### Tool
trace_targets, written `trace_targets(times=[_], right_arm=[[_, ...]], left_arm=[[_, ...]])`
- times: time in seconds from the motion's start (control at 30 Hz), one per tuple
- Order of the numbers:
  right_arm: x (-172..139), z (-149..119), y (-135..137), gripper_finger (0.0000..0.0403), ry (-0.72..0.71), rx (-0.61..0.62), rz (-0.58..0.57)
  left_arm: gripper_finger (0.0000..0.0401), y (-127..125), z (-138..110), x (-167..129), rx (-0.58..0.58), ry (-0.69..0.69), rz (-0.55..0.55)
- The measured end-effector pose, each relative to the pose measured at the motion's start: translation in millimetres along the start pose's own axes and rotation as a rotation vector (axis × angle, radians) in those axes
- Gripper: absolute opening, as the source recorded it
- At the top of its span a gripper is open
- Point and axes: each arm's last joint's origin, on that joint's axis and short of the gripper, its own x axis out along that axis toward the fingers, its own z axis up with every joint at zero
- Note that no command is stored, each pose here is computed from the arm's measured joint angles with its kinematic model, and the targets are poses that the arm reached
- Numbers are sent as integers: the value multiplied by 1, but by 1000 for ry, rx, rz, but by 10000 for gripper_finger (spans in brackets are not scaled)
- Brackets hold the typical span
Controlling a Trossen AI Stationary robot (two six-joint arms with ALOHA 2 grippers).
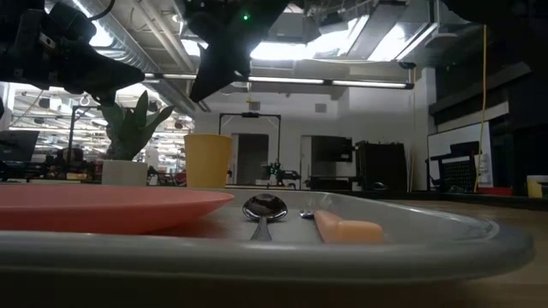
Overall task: Pick and place plate/cup/fork/spoon on tray
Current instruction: Put the yellow cup to the top right of the pink plate on the grey tray
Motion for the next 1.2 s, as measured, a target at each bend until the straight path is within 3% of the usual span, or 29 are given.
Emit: trace_targets(times=[0.1, 0.2, 0.3, 0.4, 0.8, 1.03, 1.2], right_arm=[[-4, -2, 0, 110, 27, 44, 22], [-7, -5, 2, 142, 49, 43, 139], [-7, -4, 5, 158, 36, 28, 244], [-8, -2, 7, 162, 22, 59, 275], [-8, -3, 9, 163, 36, 70, 269], [1, -14, 12, 163, 72, -108, 274], [5, -19, 8, 163, 108, -178, 106]], left_arm=[[41, 0, 0, 0, 0, 0, 0], [41, 0, 0, 0, 0, 0, 0], [41, 0, 0, 0, 0, 0, 0], [41, 0, 0, 0, 0, 0, 0], [41, 0, 0, 0, 0, 0, 0], [41, 0, 0, 0, 0, 0, 0], [41, 0, 0, 0, 0, 0, 0]])
